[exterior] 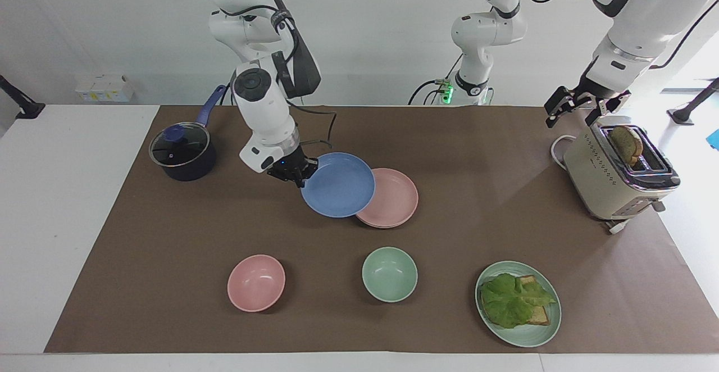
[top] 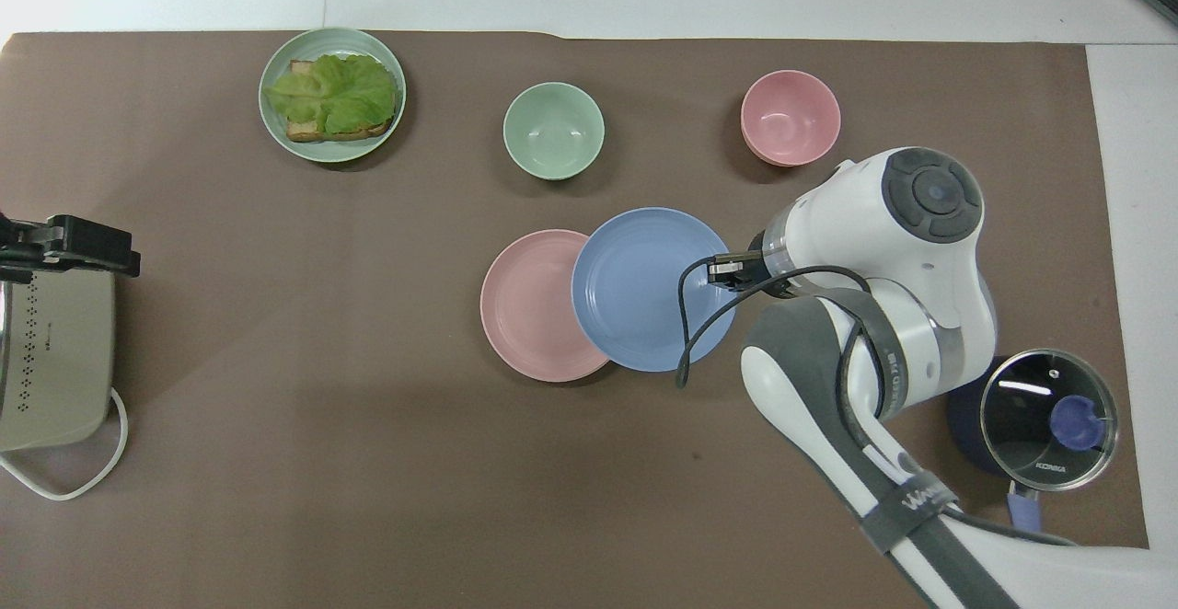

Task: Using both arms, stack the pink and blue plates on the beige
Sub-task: 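Slide the blue plate with the right gripper onto the pink plate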

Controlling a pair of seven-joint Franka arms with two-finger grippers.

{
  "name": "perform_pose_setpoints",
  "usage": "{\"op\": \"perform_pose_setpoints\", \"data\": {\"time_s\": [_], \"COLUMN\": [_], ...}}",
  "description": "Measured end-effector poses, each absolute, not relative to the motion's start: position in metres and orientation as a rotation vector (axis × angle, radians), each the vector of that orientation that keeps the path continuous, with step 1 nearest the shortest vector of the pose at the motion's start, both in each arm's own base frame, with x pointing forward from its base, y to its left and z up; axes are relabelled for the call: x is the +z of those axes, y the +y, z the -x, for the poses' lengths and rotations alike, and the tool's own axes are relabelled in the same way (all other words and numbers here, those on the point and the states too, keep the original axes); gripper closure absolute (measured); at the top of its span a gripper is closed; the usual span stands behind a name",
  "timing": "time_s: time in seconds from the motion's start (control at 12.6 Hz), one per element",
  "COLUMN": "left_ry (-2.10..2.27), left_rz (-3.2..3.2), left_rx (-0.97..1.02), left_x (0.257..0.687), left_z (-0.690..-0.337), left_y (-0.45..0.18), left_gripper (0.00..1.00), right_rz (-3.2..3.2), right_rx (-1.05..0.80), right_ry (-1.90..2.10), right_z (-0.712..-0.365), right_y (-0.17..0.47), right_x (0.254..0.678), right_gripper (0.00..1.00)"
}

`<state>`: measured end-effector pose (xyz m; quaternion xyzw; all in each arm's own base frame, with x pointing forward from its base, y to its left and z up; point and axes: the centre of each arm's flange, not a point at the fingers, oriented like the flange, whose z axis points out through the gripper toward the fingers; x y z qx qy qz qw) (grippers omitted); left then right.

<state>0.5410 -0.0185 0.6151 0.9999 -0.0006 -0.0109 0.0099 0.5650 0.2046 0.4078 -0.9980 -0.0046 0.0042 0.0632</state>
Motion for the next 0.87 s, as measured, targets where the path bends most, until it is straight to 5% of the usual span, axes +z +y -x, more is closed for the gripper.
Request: {"op": "perform_pose_setpoints", "data": {"time_s": [0.87], "left_ry": [-0.002], "left_rz": [-3.122], "left_rx": [-0.034], "left_x": [0.615], "left_z": [-0.541], "left_y": [-0.019], "left_gripper": [0.0], "right_rz": [2.952], "right_rx": [-0.091], "right_ry": [-0.052], "right_z": [-0.545], "right_y": [0.28], "right_x": [0.36], "right_gripper": [0.96]}}
